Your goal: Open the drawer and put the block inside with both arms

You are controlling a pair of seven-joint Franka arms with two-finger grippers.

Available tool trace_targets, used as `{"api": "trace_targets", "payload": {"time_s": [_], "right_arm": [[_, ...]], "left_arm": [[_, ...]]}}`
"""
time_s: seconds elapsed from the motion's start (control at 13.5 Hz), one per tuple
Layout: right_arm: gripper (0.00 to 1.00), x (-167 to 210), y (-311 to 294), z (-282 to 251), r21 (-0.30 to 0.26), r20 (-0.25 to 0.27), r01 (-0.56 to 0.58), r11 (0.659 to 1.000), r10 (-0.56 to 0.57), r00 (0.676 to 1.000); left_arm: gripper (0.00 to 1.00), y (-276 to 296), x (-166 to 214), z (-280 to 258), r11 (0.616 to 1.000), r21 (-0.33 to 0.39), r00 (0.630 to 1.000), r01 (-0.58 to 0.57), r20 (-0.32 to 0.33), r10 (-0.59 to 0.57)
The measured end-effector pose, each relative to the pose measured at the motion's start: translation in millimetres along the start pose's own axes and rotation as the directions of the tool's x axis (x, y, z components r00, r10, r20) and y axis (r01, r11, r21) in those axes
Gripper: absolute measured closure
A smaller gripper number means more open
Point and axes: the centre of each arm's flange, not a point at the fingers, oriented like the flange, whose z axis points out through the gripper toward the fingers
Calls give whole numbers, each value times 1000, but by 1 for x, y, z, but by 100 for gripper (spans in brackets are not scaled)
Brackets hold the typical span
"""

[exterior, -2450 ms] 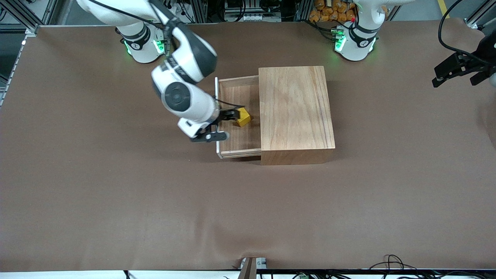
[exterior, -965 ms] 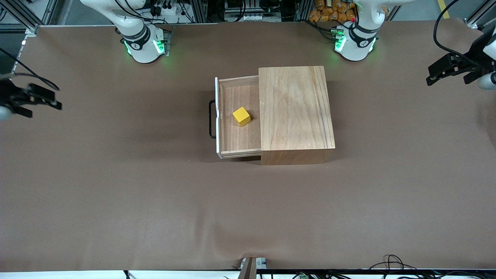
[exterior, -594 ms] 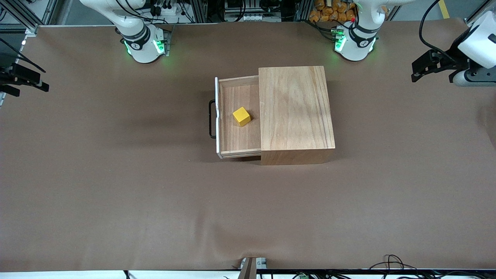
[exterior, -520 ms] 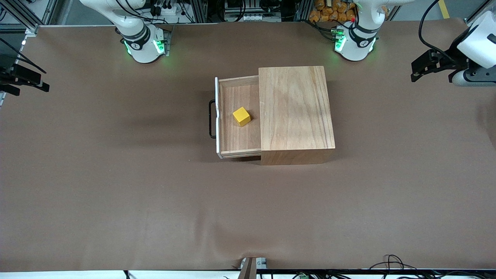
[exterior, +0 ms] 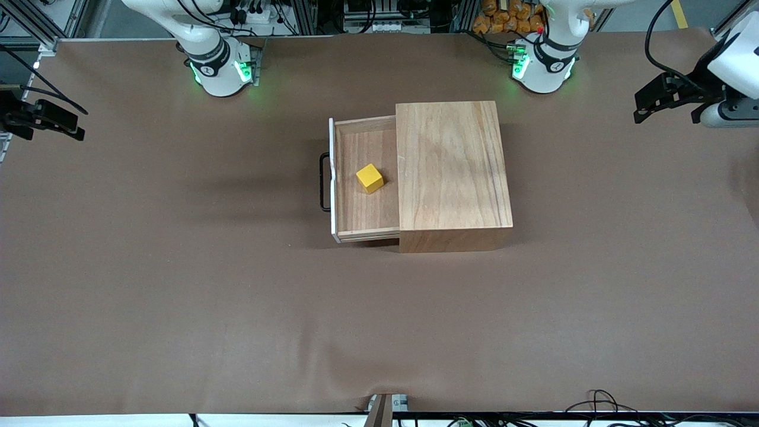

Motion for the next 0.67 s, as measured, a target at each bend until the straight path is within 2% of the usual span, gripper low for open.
{"api": "trace_targets", "payload": {"time_s": [0.67], "right_arm": [[0,0,9,-1,3,-7,-17,1000,17,1000]], "left_arm": [[0,-6,2,-10,1000,-5,999,11,-38,-11]]}}
